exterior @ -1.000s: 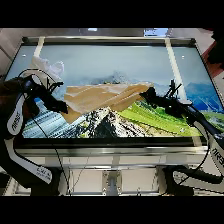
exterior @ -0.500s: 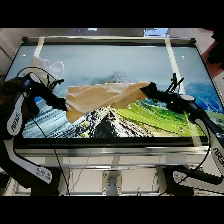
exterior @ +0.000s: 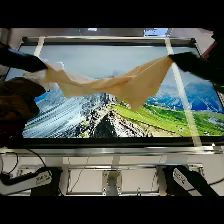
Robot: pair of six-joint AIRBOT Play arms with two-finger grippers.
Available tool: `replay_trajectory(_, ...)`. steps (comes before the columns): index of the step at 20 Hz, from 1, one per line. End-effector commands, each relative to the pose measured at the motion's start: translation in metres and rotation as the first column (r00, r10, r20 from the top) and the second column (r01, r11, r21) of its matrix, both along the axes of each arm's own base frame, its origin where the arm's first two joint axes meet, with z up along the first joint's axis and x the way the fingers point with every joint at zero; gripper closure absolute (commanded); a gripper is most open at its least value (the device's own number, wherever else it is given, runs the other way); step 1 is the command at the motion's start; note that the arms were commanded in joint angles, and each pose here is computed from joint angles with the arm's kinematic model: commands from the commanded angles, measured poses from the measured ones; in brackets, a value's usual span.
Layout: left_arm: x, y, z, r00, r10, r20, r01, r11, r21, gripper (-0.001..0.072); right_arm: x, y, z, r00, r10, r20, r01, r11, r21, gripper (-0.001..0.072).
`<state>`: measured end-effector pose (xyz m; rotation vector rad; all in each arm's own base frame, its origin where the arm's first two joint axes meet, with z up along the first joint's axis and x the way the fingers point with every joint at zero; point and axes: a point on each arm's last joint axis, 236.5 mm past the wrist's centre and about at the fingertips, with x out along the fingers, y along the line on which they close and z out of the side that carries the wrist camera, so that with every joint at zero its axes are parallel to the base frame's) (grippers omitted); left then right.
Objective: Fold the shirts.
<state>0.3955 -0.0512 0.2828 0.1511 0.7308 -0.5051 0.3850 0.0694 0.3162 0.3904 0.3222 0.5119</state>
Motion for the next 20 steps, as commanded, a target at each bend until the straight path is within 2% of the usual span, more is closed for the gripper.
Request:
replay_trajectory(1, -0.067, 0.001, 0.149, 0.884, 0.124, 0.452, -0.12, 0.992, -0.037, 0.0694, -0.085, -0.039, 0.095, 0.944, -0.197, 0.264, 0.266, 0.928, -0.259, 0.0686)
replay_trajectory(3, -0.103, 0.0, 0.212, 0.752, 0.181, 0.634, -0.142, 0.984, -0.112, 0.0695, -0.125, -0.043, 0.154, 0.857, -0.255, 0.448, 0.405, 0.871, -0.278, 0.0688)
replay_trajectory(4, -0.114, -0.001, 0.225, 0.718, 0.188, 0.671, -0.142, 0.982, -0.123, 0.0695, -0.138, -0.043, 0.178, 0.819, -0.264, 0.509, 0.442, 0.856, -0.269, 0.0688)
replay_trajectory(6, -0.116, -0.001, 0.225, 0.722, 0.201, 0.662, -0.144, 0.98, -0.14, 0.0696, -0.144, -0.041, 0.208, 0.771, -0.257, 0.582, 0.465, 0.853, -0.238, 0.0688)
replay_trajectory(7, -0.106, 0.0, 0.214, 0.752, 0.205, 0.626, -0.146, 0.979, -0.144, 0.0696, -0.133, -0.039, 0.21, 0.784, -0.241, 0.573, 0.43, 0.876, -0.22, 0.0689)
replay_trajectory(10, -0.045, 0.007, 0.15, 0.88, 0.229, 0.416, -0.173, 0.97, -0.169, 0.0696, -0.062, -0.039, 0.156, 0.923, -0.138, 0.358, 0.206, 0.965, -0.16, 0.0688)
replay_trajectory(13, 0.025, 0.007, 0.038, 0.977, 0.202, 0.066, -0.191, 0.97, -0.148, 0.0696, 0.024, -0.039, 0.063, 0.997, -0.009, 0.078, 0.015, 0.996, -0.085, 0.0687)
replay_trajectory(15, 0.059, -0.001, -0.05, 0.972, 0.157, -0.177, -0.18, 0.976, -0.122, 0.0696, 0.079, -0.019, -0.015, 0.992, 0.076, -0.101, -0.083, 0.995, -0.062, 0.0686)
replay_trajectory(17, 0.093, -0.011, -0.132, 0.931, 0.131, -0.34, -0.175, 0.979, -0.101, 0.0695, 0.13, 0.002, -0.1, 0.968, 0.082, -0.236, -0.11, 0.988, -0.108, 0.0685)
replay_trajectory(19, 0.13, -0.021, -0.206, 0.896, 0.143, -0.421, -0.204, 0.974, -0.103, 0.0692, 0.175, 0.024, -0.18, 0.951, 0.041, -0.306, -0.098, 0.98, -0.171, 0.0683)
replay_trajectory(20, 0.15, -0.024, -0.233, 0.884, 0.179, -0.432, -0.254, 0.959, -0.123, 0.0655, 0.194, 0.032, -0.211, 0.95, 0.012, -0.311, -0.075, 0.978, -0.194, 0.0681)
